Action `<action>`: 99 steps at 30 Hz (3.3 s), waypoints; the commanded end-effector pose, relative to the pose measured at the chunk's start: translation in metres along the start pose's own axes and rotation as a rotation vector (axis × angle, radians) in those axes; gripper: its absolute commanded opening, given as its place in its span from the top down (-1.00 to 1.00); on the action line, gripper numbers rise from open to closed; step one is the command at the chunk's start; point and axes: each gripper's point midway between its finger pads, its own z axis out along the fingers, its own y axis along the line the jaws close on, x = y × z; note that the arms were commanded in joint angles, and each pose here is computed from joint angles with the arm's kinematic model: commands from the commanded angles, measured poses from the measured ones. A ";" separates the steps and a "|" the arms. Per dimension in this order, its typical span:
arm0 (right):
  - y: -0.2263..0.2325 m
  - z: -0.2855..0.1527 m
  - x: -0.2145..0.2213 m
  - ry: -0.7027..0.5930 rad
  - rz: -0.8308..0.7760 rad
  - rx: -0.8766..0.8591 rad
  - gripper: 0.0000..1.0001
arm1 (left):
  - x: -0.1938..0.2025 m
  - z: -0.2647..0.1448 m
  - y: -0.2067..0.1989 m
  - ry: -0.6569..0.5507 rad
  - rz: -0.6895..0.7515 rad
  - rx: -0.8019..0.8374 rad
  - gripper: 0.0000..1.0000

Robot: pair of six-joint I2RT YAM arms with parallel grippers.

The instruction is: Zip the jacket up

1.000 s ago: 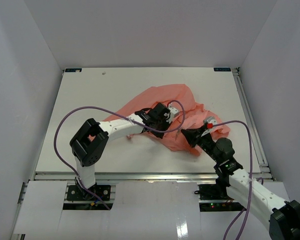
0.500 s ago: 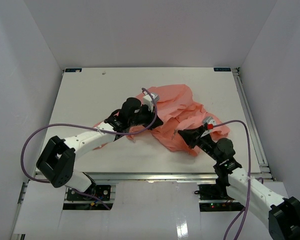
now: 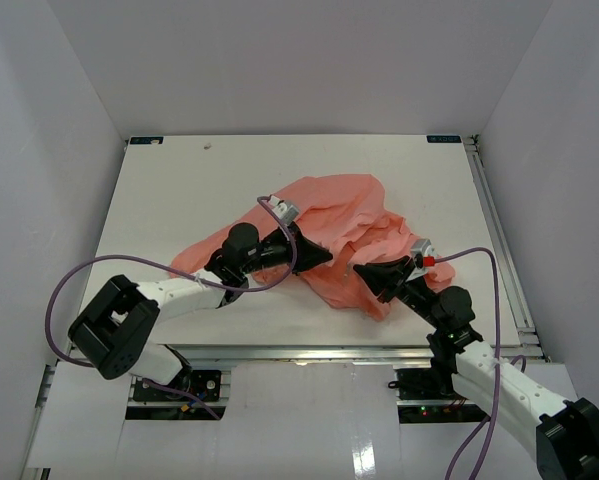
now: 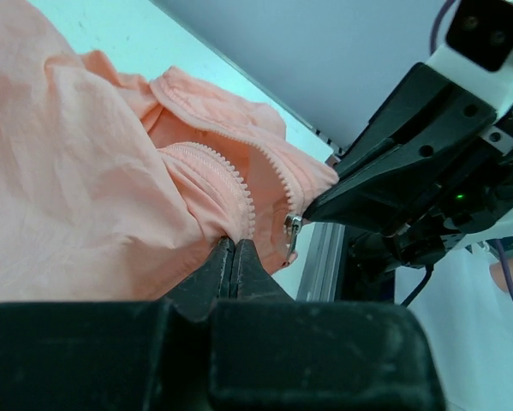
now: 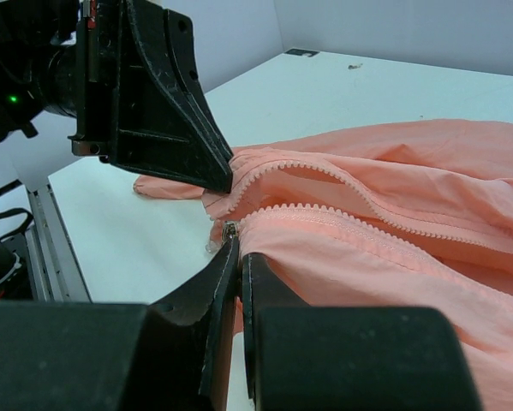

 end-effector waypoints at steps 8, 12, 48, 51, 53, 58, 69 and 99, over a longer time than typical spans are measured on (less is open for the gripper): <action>0.025 0.001 -0.025 -0.096 0.031 -0.117 0.84 | -0.048 -0.010 -0.054 -0.239 0.094 0.261 1.00; 0.026 0.002 -0.025 -0.095 0.042 -0.126 0.84 | -0.048 -0.008 -0.053 -0.254 0.089 0.268 1.00; 0.036 0.003 -0.039 -0.143 0.078 -0.176 0.85 | -0.059 -0.004 -0.062 -0.343 0.079 0.302 1.00; 0.036 0.002 -0.038 -0.142 0.079 -0.175 0.84 | -0.061 -0.005 -0.065 -0.354 0.075 0.309 1.00; 0.037 0.003 -0.038 -0.139 0.079 -0.177 0.84 | -0.063 -0.006 -0.065 -0.358 0.070 0.310 1.00; 0.036 0.003 -0.036 -0.129 0.083 -0.176 0.85 | -0.066 -0.007 -0.065 -0.375 0.073 0.302 1.00; 0.035 0.003 -0.030 -0.110 0.094 -0.175 0.84 | -0.082 -0.008 -0.073 -0.414 0.085 0.316 1.00; 0.031 0.006 -0.033 -0.127 0.116 -0.151 0.85 | -0.074 -0.013 -0.077 -0.426 0.071 0.347 1.00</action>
